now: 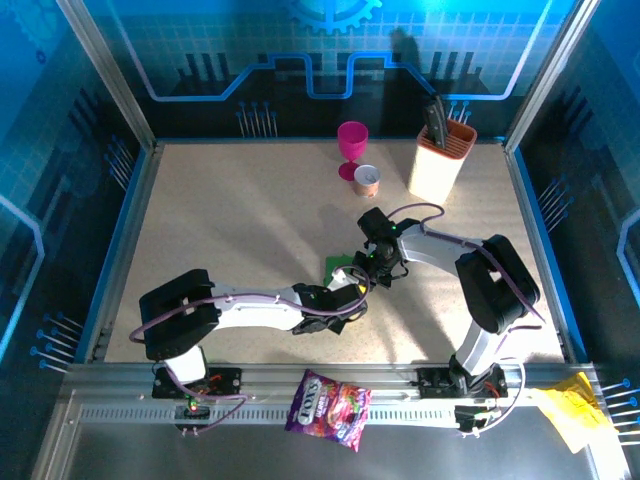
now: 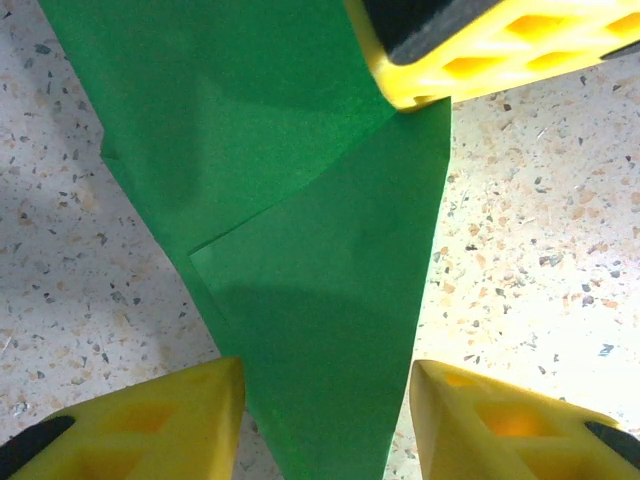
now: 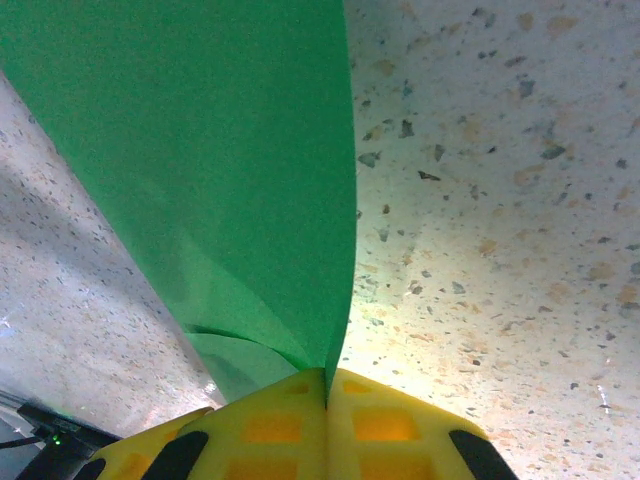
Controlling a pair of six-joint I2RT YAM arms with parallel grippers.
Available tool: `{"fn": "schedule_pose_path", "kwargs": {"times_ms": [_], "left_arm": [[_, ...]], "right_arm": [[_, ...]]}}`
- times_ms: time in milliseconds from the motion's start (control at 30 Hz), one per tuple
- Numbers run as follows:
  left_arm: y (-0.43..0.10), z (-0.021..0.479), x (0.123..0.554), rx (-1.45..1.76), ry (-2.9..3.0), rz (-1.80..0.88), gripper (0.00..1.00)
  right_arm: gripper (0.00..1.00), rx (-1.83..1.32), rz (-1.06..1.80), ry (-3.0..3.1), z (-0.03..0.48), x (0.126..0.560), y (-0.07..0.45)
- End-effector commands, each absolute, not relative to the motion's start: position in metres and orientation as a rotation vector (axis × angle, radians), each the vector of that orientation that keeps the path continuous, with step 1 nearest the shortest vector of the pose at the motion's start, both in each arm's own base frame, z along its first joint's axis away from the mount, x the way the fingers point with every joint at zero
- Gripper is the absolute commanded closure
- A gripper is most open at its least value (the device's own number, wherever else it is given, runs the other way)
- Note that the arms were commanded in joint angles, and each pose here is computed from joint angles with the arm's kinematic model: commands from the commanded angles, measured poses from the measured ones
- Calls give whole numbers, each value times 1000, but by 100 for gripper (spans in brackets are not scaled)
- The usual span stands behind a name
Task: Fold a paper plane with a square sheet of paper (pick it up from the middle)
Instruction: Fold the wing for the fifth time at the center of the table.
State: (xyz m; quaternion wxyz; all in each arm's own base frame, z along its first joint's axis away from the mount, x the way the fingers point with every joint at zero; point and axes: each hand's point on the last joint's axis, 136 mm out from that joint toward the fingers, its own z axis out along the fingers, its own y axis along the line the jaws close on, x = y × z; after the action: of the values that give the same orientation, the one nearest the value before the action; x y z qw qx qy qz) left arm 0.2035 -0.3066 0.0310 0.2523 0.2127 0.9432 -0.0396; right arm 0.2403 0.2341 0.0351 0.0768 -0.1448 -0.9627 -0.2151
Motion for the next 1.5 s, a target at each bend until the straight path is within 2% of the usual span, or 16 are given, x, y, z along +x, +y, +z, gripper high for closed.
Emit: {"fn": "schedule_pose_path", "kwargs": {"times_ms": [0, 433, 867, 1033, 1133, 1300, 1467], "left_arm": [[-330, 52, 218, 546, 2484, -178, 52], [-335, 40, 218, 553, 2495, -162, 62], [-326, 34, 215, 546, 2508, -138, 86], [-326, 32, 212, 551, 2520, -148, 100], [-326, 32, 211, 554, 2530, -166, 100], [-331, 37, 208, 546, 2553, -311, 100], [-335, 44, 203, 541, 2608, -490, 100]], "right_arm": [[100, -402, -603, -2846, 33, 222, 237], [100, -392, -600, -2847, 33, 219, 239], [100, -393, -599, -2852, 34, 217, 238], [100, -390, -607, -2858, 37, 217, 238], [100, -382, -612, -2865, 40, 218, 238], [68, -389, -602, -2898, 51, 222, 226], [62, -472, -610, -2985, 76, 236, 185]]}}
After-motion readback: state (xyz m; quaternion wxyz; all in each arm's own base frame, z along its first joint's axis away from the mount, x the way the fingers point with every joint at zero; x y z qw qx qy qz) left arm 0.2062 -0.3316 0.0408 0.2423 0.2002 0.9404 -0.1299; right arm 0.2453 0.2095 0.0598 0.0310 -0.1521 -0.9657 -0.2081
